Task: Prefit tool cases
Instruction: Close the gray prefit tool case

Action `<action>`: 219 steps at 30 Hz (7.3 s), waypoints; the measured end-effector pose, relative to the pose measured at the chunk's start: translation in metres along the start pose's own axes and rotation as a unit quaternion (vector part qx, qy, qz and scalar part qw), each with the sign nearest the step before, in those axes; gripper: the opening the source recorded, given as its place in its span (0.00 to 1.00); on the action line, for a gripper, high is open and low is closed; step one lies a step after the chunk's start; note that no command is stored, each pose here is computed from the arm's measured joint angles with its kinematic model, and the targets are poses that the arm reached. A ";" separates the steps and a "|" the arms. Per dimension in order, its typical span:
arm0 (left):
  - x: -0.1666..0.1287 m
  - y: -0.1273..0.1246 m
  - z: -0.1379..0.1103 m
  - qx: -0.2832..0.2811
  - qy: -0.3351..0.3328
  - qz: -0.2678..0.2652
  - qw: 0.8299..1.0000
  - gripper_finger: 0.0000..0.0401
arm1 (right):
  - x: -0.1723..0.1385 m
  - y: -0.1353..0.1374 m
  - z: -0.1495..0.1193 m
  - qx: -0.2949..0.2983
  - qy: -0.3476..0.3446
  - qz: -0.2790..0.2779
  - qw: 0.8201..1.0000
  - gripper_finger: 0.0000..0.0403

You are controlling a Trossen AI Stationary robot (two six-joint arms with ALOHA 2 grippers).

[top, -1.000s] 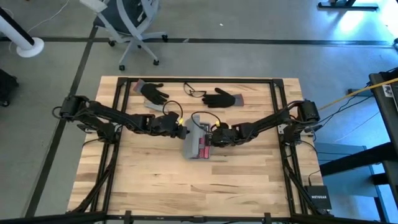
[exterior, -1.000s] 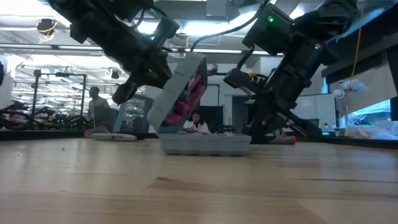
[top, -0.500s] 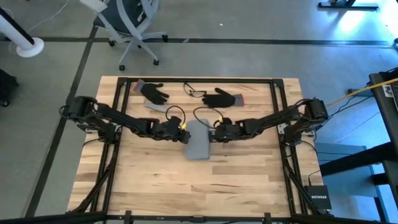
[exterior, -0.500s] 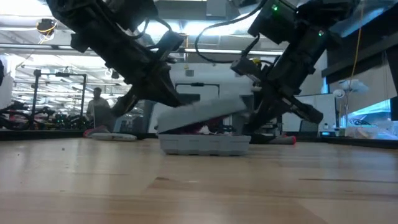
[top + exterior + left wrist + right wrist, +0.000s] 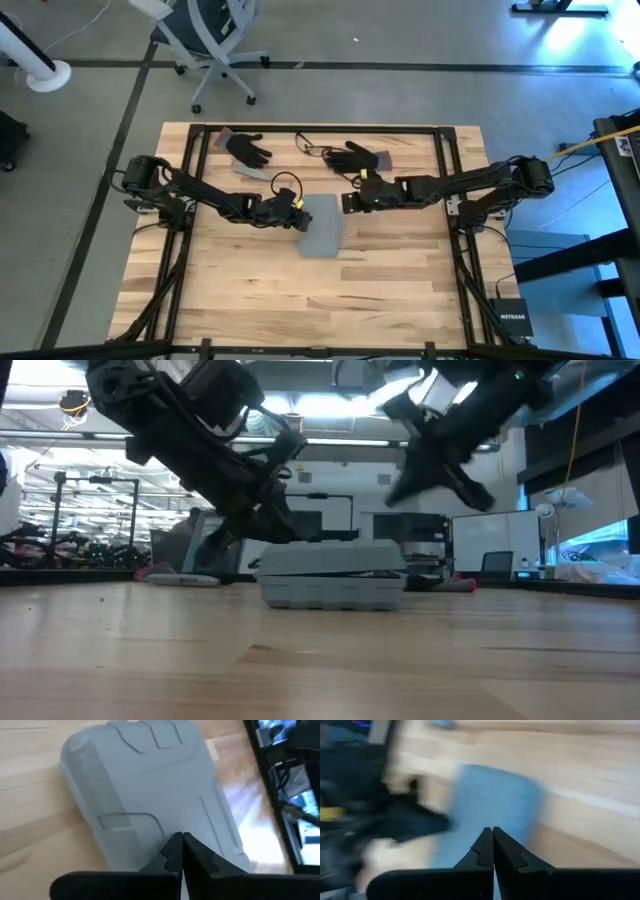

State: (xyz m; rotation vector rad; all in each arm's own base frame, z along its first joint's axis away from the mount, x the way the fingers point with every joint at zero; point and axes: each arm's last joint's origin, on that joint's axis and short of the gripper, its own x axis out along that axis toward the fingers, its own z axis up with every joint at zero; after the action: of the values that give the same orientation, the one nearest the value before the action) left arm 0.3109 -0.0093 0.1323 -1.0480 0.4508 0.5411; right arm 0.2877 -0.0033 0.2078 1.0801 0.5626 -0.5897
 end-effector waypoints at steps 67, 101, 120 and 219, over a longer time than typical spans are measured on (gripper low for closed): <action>-0.005 -0.005 -0.022 0.093 0.103 0.035 0.990 0.00 | 0.037 -0.009 -0.049 0.004 0.112 -0.074 0.991 0.00; 0.005 -0.006 -0.032 0.093 0.109 0.004 0.990 0.00 | 0.085 -0.013 -0.072 0.021 0.046 -0.089 0.995 0.00; 0.005 -0.004 -0.029 0.305 0.172 -0.054 0.935 0.00 | 0.081 -0.021 -0.098 0.101 0.032 0.014 0.994 0.00; -0.011 -0.026 0.007 0.325 0.120 0.003 0.938 0.00 | 0.017 -0.059 -0.077 0.055 0.031 0.031 0.997 0.00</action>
State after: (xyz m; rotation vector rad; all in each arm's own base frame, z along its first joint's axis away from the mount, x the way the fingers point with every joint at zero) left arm 0.3190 -0.0150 0.1594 -0.4706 0.7851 0.2330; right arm 0.2495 0.0441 0.1303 1.2203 0.5536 -0.5384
